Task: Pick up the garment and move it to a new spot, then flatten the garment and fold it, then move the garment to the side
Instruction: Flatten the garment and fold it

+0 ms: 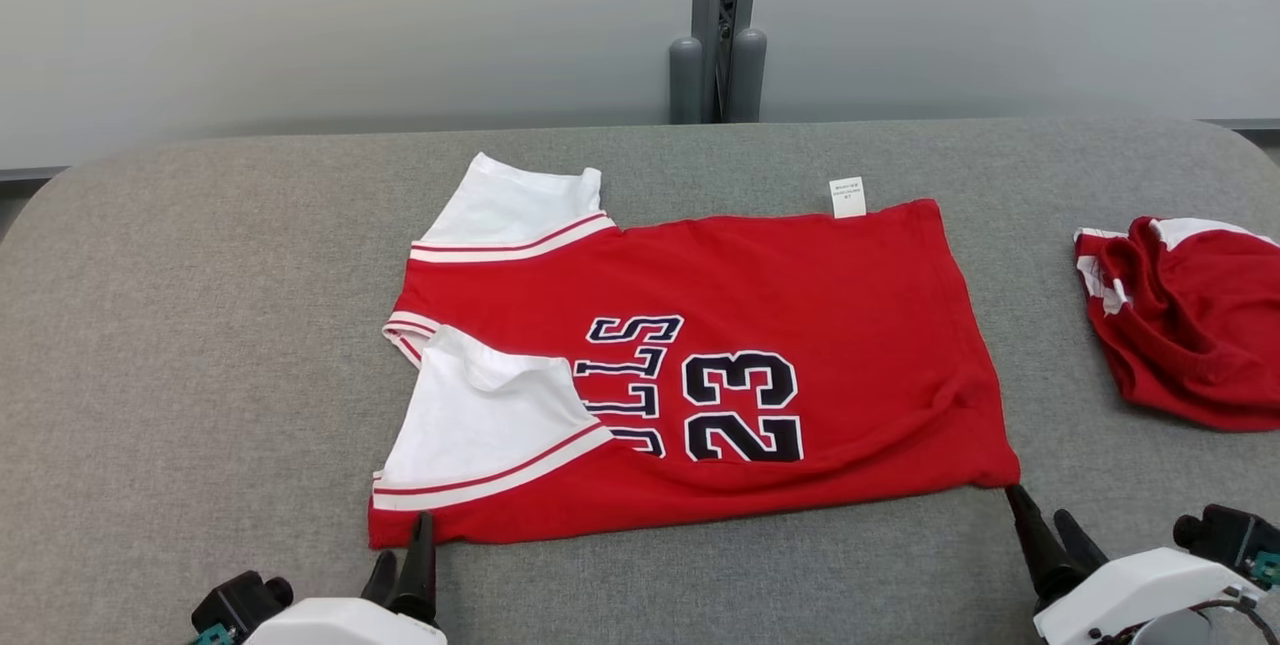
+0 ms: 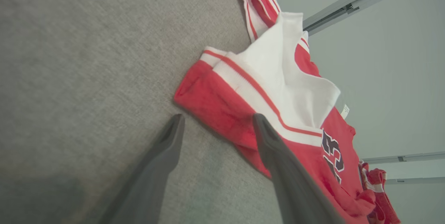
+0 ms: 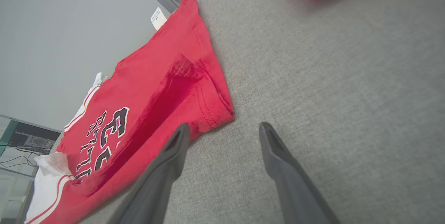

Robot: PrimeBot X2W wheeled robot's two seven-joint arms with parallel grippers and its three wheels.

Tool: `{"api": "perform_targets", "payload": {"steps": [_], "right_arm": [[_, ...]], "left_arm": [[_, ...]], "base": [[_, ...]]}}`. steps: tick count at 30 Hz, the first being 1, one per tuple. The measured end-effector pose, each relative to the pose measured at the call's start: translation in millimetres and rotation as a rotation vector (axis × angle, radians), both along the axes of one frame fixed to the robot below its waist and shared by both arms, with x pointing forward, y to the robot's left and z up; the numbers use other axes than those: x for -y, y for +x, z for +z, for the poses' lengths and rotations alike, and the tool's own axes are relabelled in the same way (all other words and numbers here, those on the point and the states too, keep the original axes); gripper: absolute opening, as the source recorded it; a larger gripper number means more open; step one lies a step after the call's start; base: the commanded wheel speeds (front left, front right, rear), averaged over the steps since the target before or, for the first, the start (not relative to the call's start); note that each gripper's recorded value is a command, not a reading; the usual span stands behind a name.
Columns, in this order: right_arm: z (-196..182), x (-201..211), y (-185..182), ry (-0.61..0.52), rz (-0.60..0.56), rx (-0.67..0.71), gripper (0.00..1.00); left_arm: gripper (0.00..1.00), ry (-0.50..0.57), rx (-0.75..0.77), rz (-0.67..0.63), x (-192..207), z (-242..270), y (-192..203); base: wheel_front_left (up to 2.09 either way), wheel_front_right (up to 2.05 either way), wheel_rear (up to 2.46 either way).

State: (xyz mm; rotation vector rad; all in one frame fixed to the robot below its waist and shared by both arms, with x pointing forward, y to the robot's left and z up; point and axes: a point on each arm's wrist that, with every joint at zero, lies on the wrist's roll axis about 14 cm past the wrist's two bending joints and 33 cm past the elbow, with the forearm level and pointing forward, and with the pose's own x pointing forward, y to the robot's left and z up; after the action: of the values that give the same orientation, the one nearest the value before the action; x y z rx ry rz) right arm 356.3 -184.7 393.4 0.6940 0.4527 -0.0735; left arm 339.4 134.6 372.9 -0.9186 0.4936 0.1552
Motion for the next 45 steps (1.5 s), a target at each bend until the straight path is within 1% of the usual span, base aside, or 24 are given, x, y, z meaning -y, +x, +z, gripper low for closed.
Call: {"api": "perform_targets", "payload": {"steps": [8, 16, 17, 18, 19, 20, 21, 22, 23, 24, 25, 26, 27, 32, 38, 41, 45], "right_arm": [[-13, -18, 1, 0.079, 0.014, -0.046, 1.00], [-17, -29, 22, 0.120, 0.014, -0.054, 1.00], [-18, -31, 24, 0.119, 0.020, -0.056, 1.00], [-19, -33, 27, 0.119, 0.023, -0.058, 1.00], [-20, -35, 29, 0.117, 0.029, -0.062, 1.00], [-21, -37, 31, 0.115, 0.038, -0.067, 0.76], [-21, -38, 34, 0.114, 0.040, -0.066, 0.49], [-21, -39, 36, 0.111, 0.042, -0.068, 0.49], [-22, -39, 38, 0.106, 0.040, -0.066, 0.42], [-22, -39, 39, 0.102, 0.038, -0.064, 0.32], [-22, -39, 41, 0.100, 0.037, -0.063, 0.24], [-22, -40, 42, 0.102, 0.033, -0.060, 0.11], [-21, -39, 44, 0.105, 0.028, -0.054, 0.00], [-17, -38, 47, 0.117, 0.006, -0.034, 0.00], [1, -39, 55, 0.137, -0.004, 0.031, 0.00], [7, -35, 54, 0.137, -0.012, 0.058, 0.00], [7, -27, 43, 0.140, -0.039, 0.072, 0.00]], "left_arm": [[1.00, -0.062, -0.039, 0.012, 5, -5, 8], [1.00, -0.075, -0.027, 0.021, 7, -7, 24], [0.95, -0.074, -0.027, 0.023, 6, -7, 26], [0.95, -0.073, -0.022, 0.025, 6, -7, 28], [0.82, -0.073, -0.022, 0.027, 6, -8, 30], [0.43, -0.071, -0.020, 0.029, 5, -8, 31], [0.23, -0.071, -0.015, 0.030, 5, -8, 33], [0.23, -0.072, -0.013, 0.030, 6, -8, 34], [0.08, -0.074, -0.006, 0.029, 6, -8, 35], [0.00, -0.075, 0.003, 0.028, 7, -7, 36], [0.00, -0.077, 0.016, 0.031, 6, -6, 37], [0.00, -0.079, 0.025, 0.036, 6, -5, 38], [0.00, -0.081, 0.035, 0.041, 6, -4, 38], [0.00, -0.089, 0.111, 0.059, 3, 9, 46], [0.00, -0.101, 0.202, 0.057, 6, 31, 56], [0.00, -0.100, 0.232, 0.050, 7, 38, 51], [0.00, -0.089, 0.242, 0.055, 1, 41, 36]], "base": [[0.00, 0.00, 0.00], [0.00, 0.00, 0.00], [0.00, 0.00, 0.00], [0.00, 0.00, 0.00], [0.00, 0.00, 0.00], [0.00, 0.00, 0.00], [0.00, 0.00, 0.00], [0.00, 0.00, 0.00], [0.00, 0.00, 0.00], [0.00, 0.00, 0.00], [0.00, 0.00, 0.00], [0.00, 0.00, 0.00], [0.00, 0.00, 0.00], [0.00, 0.00, 0.00], [0.00, 0.00, 0.00], [0.00, 0.00, 0.00], [0.00, 0.00, 0.00]]}}
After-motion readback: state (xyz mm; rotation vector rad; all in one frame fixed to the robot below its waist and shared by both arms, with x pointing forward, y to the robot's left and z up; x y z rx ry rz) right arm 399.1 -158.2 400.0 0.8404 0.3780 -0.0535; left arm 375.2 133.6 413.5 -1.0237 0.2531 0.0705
